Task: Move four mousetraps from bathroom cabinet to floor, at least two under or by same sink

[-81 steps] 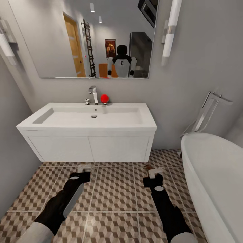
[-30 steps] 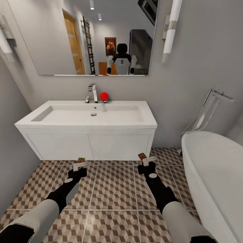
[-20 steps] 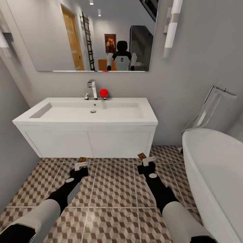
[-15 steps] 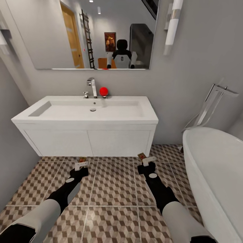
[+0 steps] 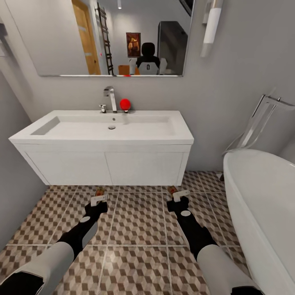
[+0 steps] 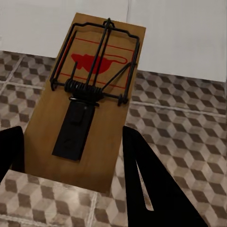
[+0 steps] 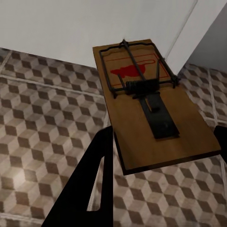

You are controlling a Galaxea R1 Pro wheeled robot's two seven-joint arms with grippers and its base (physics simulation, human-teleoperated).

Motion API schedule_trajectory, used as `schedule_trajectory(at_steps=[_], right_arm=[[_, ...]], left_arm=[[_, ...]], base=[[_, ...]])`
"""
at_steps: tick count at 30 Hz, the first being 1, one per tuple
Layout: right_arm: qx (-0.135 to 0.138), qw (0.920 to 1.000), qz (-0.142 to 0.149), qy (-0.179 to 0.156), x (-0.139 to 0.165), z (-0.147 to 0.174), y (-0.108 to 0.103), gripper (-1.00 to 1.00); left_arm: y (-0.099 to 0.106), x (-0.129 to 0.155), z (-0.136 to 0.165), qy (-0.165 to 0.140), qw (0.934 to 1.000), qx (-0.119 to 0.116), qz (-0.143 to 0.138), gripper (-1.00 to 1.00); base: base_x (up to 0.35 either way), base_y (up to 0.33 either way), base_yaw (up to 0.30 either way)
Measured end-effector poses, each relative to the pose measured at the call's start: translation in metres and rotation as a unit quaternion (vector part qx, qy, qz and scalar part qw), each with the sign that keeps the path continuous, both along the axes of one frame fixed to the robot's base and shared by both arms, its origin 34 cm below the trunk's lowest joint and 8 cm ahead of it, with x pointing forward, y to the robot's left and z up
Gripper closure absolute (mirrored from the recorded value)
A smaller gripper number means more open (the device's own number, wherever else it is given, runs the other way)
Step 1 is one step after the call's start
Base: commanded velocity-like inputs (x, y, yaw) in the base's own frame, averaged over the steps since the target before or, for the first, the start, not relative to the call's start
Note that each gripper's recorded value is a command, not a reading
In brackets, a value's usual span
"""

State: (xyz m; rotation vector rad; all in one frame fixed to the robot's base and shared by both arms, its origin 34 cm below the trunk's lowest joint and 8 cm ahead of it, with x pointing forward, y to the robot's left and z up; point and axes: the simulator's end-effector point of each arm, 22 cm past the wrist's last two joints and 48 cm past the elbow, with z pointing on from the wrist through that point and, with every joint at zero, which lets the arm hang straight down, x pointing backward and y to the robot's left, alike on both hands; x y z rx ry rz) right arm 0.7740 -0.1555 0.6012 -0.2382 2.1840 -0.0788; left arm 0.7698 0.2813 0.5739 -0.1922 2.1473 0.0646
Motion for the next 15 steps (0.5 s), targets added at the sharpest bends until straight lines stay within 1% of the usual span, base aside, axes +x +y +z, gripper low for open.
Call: schedule_trajectory(at_steps=[2,4,15], right_arm=[[0.000,1.0000,0.000,0.002,-0.001,-0.006,0.000,1.00],[0.000,1.0000,0.000,0.003,-0.002,-0.012,0.000,1.00],[0.003,1.0000,0.002,0.004,-0.007,-0.043,0.002,1.00]], left_arm=[[0.000,0.002,-0.001,-0.014,0.9999,0.002,-0.001,1.00],[-0.002,0.003,-0.004,-0.019,0.9998,0.005,-0.005,1.00],[-0.004,-0.002,-0.035,-0.015,0.9998,0.008,-0.011,1.00]], base=[[0.000,0.000,0.000],[0.000,0.000,0.000],[0.000,0.000,0.000]])
